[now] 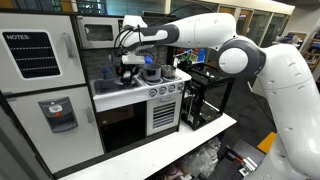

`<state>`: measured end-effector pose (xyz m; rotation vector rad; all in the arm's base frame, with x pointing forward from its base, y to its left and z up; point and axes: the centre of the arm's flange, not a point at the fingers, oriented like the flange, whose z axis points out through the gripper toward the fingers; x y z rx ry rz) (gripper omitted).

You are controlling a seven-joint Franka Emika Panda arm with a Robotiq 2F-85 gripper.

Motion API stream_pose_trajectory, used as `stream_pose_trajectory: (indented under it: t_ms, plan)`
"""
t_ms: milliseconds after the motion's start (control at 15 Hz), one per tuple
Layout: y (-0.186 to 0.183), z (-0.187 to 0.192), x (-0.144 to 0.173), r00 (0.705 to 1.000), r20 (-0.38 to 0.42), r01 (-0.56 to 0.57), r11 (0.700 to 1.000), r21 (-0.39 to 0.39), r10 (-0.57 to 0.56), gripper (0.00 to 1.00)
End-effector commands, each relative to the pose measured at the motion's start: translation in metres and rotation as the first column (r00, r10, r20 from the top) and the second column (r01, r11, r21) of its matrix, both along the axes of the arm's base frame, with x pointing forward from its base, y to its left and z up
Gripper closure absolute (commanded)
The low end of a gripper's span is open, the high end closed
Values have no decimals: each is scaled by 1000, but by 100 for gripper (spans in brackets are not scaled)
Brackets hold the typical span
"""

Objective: Remove the lid from the pot and put it in the sink

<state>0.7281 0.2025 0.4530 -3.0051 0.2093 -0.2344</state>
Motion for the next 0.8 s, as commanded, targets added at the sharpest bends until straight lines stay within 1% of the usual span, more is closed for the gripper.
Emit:
stream_pose_trajectory:
  t_ms: [0, 467, 667, 733]
  plan:
    - [0, -4, 16, 999, -16, -28, 999, 19, 29, 69]
    - [4, -18, 22, 999, -29, -37, 999, 29, 37, 69]
    - [7, -18, 22, 999, -28, -46, 998, 35, 47, 69]
    - [8, -18, 22, 998, -29, -47, 998, 33, 48, 67]
